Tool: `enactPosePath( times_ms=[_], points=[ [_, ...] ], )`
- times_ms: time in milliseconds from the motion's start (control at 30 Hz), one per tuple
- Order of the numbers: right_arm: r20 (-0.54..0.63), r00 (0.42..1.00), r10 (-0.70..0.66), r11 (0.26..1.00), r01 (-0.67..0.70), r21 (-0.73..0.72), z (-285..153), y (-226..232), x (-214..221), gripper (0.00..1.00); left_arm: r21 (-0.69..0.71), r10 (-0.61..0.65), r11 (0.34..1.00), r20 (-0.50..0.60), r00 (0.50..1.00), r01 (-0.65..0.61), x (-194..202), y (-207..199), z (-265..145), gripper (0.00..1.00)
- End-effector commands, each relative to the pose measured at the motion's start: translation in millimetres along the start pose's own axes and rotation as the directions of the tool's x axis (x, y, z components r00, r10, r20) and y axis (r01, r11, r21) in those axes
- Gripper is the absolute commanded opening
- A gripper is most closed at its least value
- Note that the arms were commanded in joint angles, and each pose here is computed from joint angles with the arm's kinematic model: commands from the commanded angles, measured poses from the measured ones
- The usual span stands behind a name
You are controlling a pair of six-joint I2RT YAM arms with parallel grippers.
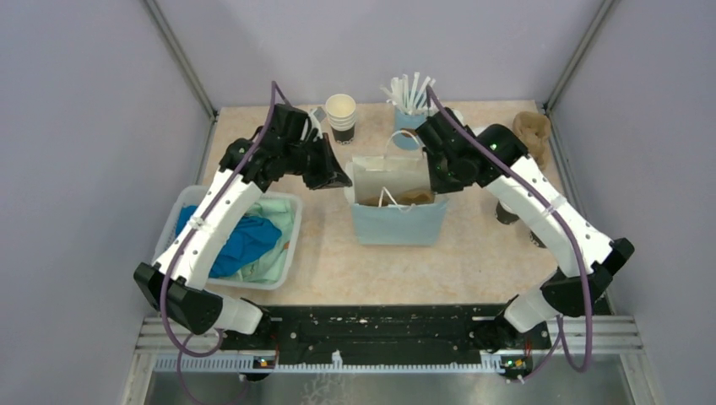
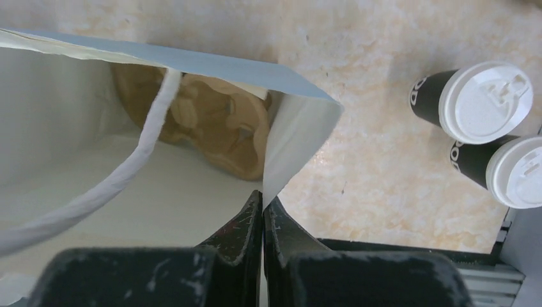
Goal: Pack the takeout coffee
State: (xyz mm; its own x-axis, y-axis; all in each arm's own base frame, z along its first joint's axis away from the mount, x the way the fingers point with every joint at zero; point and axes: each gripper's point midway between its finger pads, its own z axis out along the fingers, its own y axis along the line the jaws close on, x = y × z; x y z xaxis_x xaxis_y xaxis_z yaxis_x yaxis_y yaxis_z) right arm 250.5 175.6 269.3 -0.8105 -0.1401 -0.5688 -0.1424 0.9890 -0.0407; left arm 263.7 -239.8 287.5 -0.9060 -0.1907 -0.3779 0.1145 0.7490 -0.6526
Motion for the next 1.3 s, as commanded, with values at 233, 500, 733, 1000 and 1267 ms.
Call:
enactPosePath(
  times_ms=[233,500,733,1000,1267],
  points=[
    [0.102,0.988,0.119,0.982,-0.103,-0.155,-70,17,-29,0.0,0.036,-0.018,0.999,0.118,0.993,0.014,-23,-42,-59,0.0],
    [0.015,0.991,0.13,0.98,-0.126,-0.152,-12,-10,-9,0.55,-0.057,0.008,0.998,0.073,0.997,-0.003,-19,9,-38,0.62],
    [0.053,0.989,0.135,0.959,-0.117,-0.257,-21,8,-17,0.64,-0.064,0.076,0.995,0.089,0.993,-0.07,-22,11,-40,0.78],
    [0.108,0.971,0.213,0.942,-0.175,-0.285,-17,25,-45,0.66,0.003,0.078,0.997,0.021,0.997,-0.078,-16,11,-13,0.7],
    [0.146,0.978,0.147,0.975,-0.118,-0.19,19,35,-65,0.38,0.022,0.064,0.998,0.018,0.998,-0.064,-16,13,1,0.38]
  ],
)
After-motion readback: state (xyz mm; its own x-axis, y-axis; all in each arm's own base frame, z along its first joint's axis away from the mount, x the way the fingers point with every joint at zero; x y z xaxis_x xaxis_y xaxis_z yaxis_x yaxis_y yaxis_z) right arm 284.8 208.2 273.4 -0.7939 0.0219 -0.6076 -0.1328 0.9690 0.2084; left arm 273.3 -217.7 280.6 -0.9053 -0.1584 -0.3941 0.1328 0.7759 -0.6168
